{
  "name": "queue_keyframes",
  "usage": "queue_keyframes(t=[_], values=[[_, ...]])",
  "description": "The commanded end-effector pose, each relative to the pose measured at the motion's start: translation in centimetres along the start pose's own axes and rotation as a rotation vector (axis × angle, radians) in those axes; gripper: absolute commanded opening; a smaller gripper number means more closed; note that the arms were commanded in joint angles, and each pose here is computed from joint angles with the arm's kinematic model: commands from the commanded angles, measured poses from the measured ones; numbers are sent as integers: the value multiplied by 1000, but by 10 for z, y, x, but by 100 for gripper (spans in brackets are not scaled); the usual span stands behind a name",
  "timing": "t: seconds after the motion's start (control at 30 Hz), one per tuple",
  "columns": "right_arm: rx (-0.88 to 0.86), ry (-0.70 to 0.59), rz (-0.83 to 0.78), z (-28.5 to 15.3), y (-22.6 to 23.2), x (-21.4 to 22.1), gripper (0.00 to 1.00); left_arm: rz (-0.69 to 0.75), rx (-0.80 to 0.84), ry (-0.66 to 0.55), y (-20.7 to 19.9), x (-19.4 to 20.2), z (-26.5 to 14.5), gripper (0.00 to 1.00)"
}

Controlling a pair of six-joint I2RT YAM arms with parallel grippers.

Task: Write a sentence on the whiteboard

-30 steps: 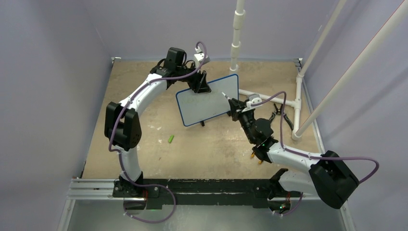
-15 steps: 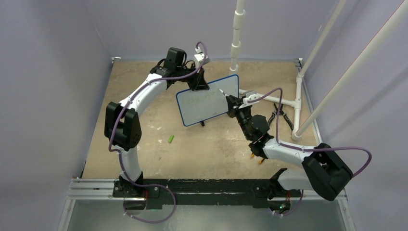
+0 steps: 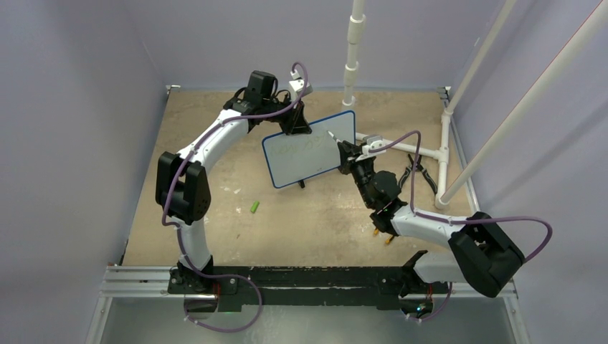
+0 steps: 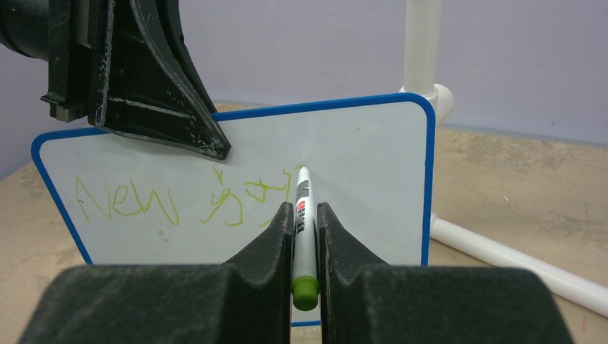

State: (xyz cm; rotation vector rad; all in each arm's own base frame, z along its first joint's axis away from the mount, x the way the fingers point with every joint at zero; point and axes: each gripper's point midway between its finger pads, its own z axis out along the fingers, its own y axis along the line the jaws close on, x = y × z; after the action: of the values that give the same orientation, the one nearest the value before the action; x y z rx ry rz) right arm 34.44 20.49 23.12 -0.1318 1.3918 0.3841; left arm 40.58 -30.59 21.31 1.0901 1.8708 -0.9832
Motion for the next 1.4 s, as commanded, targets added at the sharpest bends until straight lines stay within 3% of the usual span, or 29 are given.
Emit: queue_keyframes(t=[0.0, 0.97, 1.37], values=[[9, -62, -10, 10, 1, -21, 0, 61, 21, -14, -5, -7, -1, 0], [-33, 17, -25, -4, 3, 1, 0, 63, -7, -25, -3, -11, -4, 0], [70, 19, -20, -4, -14, 1, 0, 67, -6, -31, -4, -13, -5, 0]])
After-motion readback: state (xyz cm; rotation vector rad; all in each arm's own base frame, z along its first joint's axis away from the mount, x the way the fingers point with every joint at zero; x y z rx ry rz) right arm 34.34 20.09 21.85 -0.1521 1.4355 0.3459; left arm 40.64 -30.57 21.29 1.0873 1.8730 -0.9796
